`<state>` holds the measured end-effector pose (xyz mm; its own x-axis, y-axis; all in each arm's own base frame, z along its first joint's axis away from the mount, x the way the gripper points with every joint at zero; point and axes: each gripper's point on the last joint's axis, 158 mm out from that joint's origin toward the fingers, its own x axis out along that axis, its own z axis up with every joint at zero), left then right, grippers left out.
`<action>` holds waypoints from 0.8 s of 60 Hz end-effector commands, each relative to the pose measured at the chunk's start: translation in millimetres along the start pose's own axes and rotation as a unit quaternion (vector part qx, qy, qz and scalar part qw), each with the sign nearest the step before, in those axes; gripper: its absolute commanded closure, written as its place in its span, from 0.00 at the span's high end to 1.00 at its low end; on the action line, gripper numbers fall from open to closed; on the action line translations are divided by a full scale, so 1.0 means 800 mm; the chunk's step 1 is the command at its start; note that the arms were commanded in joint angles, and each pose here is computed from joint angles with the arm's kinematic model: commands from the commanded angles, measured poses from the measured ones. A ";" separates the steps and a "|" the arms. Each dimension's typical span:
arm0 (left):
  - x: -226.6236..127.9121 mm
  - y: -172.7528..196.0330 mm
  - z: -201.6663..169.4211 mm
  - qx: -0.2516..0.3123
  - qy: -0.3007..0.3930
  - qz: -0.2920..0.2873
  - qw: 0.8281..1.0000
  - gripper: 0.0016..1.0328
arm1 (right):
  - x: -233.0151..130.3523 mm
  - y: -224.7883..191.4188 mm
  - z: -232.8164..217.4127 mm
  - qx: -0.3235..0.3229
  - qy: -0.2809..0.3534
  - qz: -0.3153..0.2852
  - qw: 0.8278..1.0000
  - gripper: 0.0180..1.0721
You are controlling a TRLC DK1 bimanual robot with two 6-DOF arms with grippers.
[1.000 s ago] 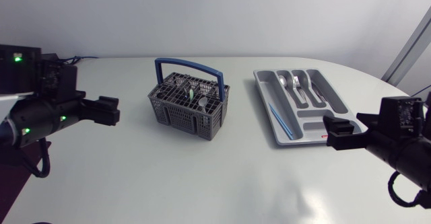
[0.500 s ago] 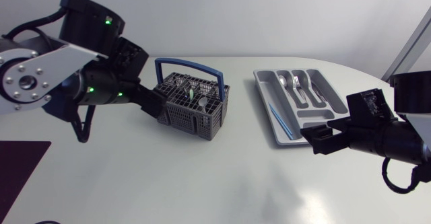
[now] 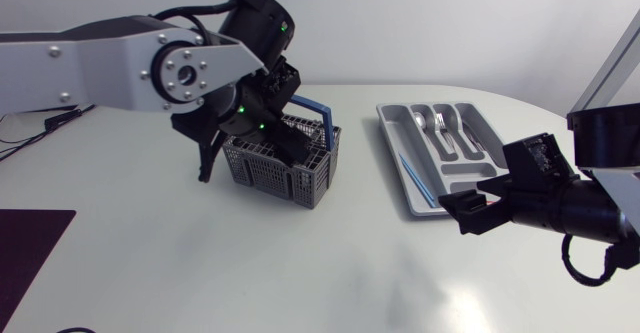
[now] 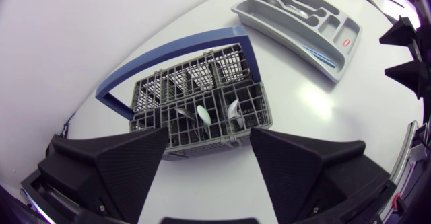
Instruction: Unload the cutlery basket into the drawer organizer.
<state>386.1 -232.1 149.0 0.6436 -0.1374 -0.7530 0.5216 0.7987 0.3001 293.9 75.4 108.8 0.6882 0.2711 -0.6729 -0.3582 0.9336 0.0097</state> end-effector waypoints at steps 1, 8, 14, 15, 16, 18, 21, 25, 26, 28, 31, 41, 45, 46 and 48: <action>0.019 0.008 0.004 -0.039 0.017 0.009 0.999 0.74 | 0.005 0.004 -0.011 -0.010 0.015 0.005 1.000 0.95; 0.034 0.014 0.004 -0.075 0.026 0.014 0.997 0.66 | 0.006 0.003 -0.015 -0.012 0.017 0.004 1.000 0.95; 0.041 0.021 0.003 -0.098 0.032 0.016 0.995 0.63 | 0.007 0.002 -0.017 -0.013 0.017 0.003 1.000 0.95; 0.042 0.023 0.003 -0.101 0.033 0.017 0.994 0.62 | 0.007 0.002 -0.018 -0.013 0.017 0.003 1.000 0.95; 0.042 0.024 0.003 -0.104 0.033 0.018 0.994 0.62 | 0.008 0.002 -0.018 -0.013 0.017 0.003 1.000 0.95; 0.044 0.026 0.004 -0.109 0.034 0.018 0.993 0.62 | 0.008 0.002 -0.019 -0.013 0.017 0.003 1.000 0.95; 0.047 0.027 0.005 -0.121 0.036 0.010 0.992 0.59 | 0.008 0.002 -0.019 -0.013 0.017 0.003 1.000 0.95; 0.050 0.028 0.006 -0.137 0.036 -0.002 0.990 0.56 | 0.009 0.002 -0.018 -0.013 0.014 0.003 1.000 0.95; 0.051 0.028 0.006 -0.138 0.037 -0.002 0.990 0.54 | 0.009 0.002 -0.018 -0.013 0.014 0.003 1.000 0.95; 0.052 0.028 0.008 -0.144 0.036 -0.002 0.989 0.51 | 0.009 0.002 -0.018 -0.013 0.013 0.003 1.000 0.95; 0.053 0.029 0.010 -0.154 0.035 -0.004 0.987 0.48 | 0.009 0.002 -0.019 -0.014 0.013 0.003 1.000 0.95; 0.059 0.019 0.013 -0.161 0.039 -0.015 0.986 0.41 | 0.007 0.000 -0.017 -0.013 0.009 0.001 1.000 0.95; 0.060 0.016 0.010 -0.165 0.048 -0.016 0.985 0.41 | 0.007 -0.001 -0.019 -0.013 0.010 -0.001 1.000 0.95; 0.062 0.014 0.009 -0.165 0.050 -0.017 0.985 0.41 | 0.007 -0.002 -0.019 -0.013 0.010 -0.002 1.000 0.95; 0.063 0.012 0.009 -0.165 0.052 -0.018 0.985 0.41 | 0.007 -0.003 -0.019 -0.014 0.010 -0.003 1.000 0.95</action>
<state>425.1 -227.0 121.7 0.5724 -0.1146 -0.8119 0.3322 0.9377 0.1018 293.0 74.3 105.0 0.6868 0.2686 -0.6754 -0.3691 0.9294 -0.0056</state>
